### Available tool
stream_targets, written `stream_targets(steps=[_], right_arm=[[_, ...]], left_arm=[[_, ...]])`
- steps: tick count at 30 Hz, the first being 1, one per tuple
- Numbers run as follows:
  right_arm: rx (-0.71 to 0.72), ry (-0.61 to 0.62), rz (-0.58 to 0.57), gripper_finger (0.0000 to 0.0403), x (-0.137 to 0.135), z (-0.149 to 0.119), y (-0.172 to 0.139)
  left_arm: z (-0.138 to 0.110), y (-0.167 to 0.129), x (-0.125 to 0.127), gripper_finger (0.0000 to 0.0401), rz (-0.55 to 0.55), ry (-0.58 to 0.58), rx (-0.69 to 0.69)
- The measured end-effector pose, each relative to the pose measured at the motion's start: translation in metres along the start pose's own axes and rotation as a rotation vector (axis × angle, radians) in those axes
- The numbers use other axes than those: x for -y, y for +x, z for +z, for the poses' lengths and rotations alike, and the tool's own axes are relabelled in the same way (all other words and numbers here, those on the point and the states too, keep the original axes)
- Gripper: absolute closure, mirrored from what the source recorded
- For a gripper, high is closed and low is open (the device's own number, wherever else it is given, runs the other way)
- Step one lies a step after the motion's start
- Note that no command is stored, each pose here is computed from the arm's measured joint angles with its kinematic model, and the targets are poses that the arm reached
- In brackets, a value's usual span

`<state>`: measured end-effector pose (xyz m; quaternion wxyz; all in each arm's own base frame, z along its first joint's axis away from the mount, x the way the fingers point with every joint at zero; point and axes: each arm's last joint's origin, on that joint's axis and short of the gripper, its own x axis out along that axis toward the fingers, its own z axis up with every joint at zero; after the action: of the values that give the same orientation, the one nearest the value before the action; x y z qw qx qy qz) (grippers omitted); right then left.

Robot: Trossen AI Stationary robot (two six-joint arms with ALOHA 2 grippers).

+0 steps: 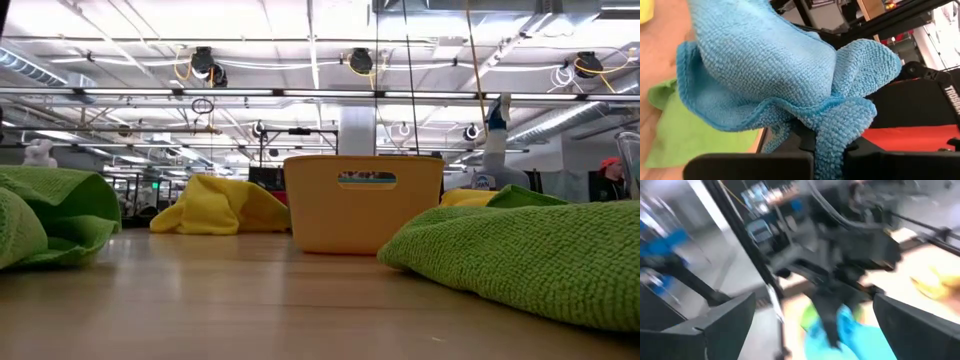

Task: Sort microfiber towel by color & place in baskets
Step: Put the blue microfiber towel into the transparent bin

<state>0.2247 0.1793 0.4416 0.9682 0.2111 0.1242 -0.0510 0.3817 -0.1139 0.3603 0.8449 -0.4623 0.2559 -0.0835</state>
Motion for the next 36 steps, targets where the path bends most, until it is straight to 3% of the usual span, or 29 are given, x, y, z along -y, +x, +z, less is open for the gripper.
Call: stream_targets(steps=[7,17,21,25,31,36], right_arm=[[-0.241,-0.090,-0.061,0.0008,-0.006,-0.003,0.005],[-0.389,-0.210,-0.211,0.0008,-0.021,-0.032,0.052],[-0.445,-0.201,-0.211,0.0029,-0.024,-0.039,0.069],[-0.468,-0.154,-0.208,0.0102,-0.025,-0.042,0.077],[-0.462,-0.112,-0.194,0.0264,-0.026,-0.040,0.079],[-0.497,-0.071,-0.129,0.0384,-0.027,-0.035,0.076]], left_arm=[[0.004,0.000,0.003,0.0383,-0.033,0.023,0.029],[-0.007,0.000,0.019,0.0381,-0.162,0.129,-0.009],[-0.013,0.001,0.022,0.0380,-0.183,0.162,-0.042],[-0.017,0.001,0.024,0.0380,-0.204,0.163,-0.078],[-0.019,0.001,0.026,0.0377,-0.211,0.166,-0.077],[-0.020,0.001,0.027,0.0346,-0.209,0.173,-0.069]])
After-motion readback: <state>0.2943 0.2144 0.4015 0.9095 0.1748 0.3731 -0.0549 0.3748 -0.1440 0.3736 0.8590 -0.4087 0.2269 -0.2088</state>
